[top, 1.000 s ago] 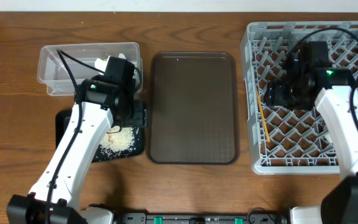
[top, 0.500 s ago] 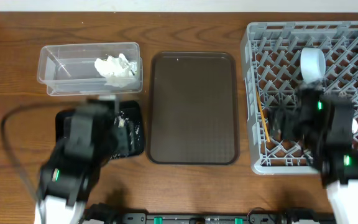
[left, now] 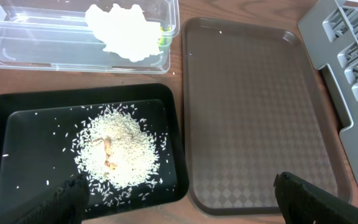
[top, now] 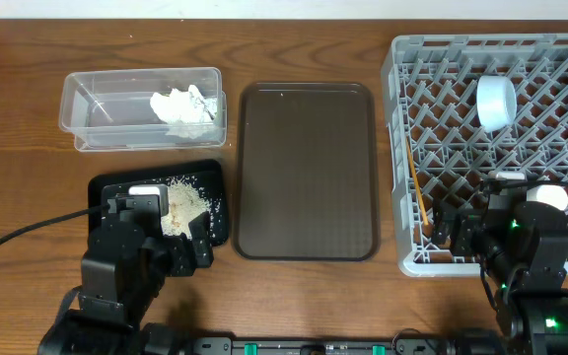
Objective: Sort waste into correct bins and load items into the dishwasher rack
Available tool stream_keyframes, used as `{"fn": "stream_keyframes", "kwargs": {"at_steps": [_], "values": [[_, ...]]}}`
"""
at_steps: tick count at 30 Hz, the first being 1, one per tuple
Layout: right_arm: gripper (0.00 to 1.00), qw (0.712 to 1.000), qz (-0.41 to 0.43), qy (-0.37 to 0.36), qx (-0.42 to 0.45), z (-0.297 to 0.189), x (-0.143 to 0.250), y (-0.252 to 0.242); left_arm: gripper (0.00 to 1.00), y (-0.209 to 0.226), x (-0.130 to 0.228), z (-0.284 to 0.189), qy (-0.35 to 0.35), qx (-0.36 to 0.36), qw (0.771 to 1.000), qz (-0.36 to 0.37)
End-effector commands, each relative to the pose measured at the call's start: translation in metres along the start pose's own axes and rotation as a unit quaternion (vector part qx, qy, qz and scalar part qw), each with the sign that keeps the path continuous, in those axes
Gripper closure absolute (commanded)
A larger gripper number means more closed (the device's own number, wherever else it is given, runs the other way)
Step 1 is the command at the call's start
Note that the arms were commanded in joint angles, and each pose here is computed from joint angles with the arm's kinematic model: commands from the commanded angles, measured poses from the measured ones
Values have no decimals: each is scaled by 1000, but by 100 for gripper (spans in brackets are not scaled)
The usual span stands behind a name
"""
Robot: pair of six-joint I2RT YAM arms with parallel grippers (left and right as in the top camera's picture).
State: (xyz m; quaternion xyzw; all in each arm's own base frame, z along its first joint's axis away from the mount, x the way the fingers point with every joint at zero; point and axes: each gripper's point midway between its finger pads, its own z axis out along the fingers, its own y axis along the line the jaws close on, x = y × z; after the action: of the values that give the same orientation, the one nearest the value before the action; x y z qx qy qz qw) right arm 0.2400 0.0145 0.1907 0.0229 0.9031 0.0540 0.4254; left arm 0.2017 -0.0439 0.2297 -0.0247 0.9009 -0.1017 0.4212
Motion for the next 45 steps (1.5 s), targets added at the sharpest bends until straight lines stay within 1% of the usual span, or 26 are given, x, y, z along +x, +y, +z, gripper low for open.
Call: {"fn": "stream_keyframes", "kwargs": {"at_steps": [1,16,18,21,25,28,31,35,38,42,45], "values": [[1,1000,-2,4,8,1,3,-3,2,4,0,0,-3,-9,1000,-2],[1,1000,-3,6,7,1,5,-3,2,4,0,0,-3,-9,1000,-2],[1,1000,-9,-4,3,-3,3,0,2,4,0,0,-3,-9,1000,-2],[1,999,-22,-32,27,-12,-1,-6,1,4,0,0,-3,-9,1000,-2],[1,996,-27,-83,16,-21,-3,-2,1,4,0,0,-3,-9,1000,-2],[1,990,-28,-135,3,-21,-2,1,1,4,0,0,-3,-9,1000,-2],[1,982,-31,-187,-16,-14,0,5,1,4,0,0,-3,-9,1000,-2],[1,963,-34,-267,-28,-5,-2,6,1,4,0,0,-3,-9,1000,-2],[1,951,-35,-306,-32,-1,-3,6,1,4,0,0,-3,-9,1000,-2],[1,940,-36,-338,-34,3,0,5,1,4,0,0,-3,-9,1000,-2],[1,944,-35,-326,-34,16,10,4,1,4,0,0,-3,-9,1000,-2]]}}
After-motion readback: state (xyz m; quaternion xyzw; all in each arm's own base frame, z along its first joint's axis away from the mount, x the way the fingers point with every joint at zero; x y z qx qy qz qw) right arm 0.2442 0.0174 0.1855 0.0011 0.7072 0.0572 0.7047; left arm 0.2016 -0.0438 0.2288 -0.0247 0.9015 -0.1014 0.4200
